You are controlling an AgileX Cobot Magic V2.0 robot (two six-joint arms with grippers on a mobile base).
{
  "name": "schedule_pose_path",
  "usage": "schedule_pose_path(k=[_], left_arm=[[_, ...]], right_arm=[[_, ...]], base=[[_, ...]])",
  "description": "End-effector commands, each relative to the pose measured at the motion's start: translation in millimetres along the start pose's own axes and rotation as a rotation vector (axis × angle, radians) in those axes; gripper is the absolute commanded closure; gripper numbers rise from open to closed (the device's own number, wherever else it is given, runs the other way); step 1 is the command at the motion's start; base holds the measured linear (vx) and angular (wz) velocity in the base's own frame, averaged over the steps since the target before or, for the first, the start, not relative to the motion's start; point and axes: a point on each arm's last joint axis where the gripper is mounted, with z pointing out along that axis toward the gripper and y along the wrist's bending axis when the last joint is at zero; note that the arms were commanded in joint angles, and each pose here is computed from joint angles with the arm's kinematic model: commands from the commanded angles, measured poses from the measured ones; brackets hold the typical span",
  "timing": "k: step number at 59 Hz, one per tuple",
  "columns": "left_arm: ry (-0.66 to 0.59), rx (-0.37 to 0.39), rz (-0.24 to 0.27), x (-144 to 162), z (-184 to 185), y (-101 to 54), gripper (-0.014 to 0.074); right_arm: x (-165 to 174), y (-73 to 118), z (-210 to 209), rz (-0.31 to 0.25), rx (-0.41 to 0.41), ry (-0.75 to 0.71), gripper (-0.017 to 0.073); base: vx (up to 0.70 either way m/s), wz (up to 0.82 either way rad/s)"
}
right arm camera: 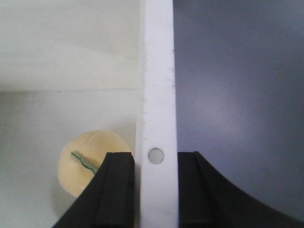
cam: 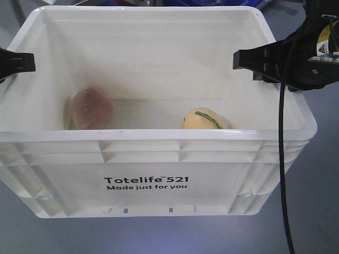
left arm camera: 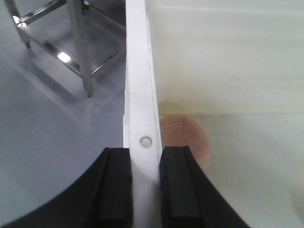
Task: Place moving items into box and shelve
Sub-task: 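Hold the tote with both grippers while the base drives away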
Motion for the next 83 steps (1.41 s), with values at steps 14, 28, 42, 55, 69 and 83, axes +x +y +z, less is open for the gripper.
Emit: schedule_pose_path(k=[14, 28, 42, 55, 69, 83], left_arm=[[-0.177, -0.024, 0.062, -21.2, -18.4, 5.7, 0.0616], [-0.177, -0.024, 0.062, -21.2, -18.4, 5.7, 0.0616], [-0.177, -0.024, 0.062, -21.2, -18.4, 5.7, 0.0616], [-0.177, -0.024, 0.062, -21.2, -18.4, 5.7, 0.0616], [-0.177, -0.024, 0.062, -21.2, -18.4, 5.7, 0.0616], [-0.177, -0.024, 0.062, -21.2, -18.4, 5.7, 0.0616]], right_arm=[[-18.8, -13.5, -23.4, -0.046, 0.050, -0.177, 0.0474], [-18.8, -13.5, -23.4, -0.046, 0.050, -0.177, 0.0474], [-18.8, -13.5, -23.4, -0.046, 0.050, -0.177, 0.0474], [-18.8, -13.5, -23.4, -0.046, 0.050, -0.177, 0.0474], [-18.7, -13.6, -23.4, -0.046, 0.051, -0.176, 0.0474], [-18.7, -13.5, -23.4, -0.046, 0.051, -0.175, 0.0474]], base=[[0.26, -0.61], [0.25, -0.68], [0.24, -0.70], [0.23, -0.60], [0.23, -0.43], [0.26, -0.25]])
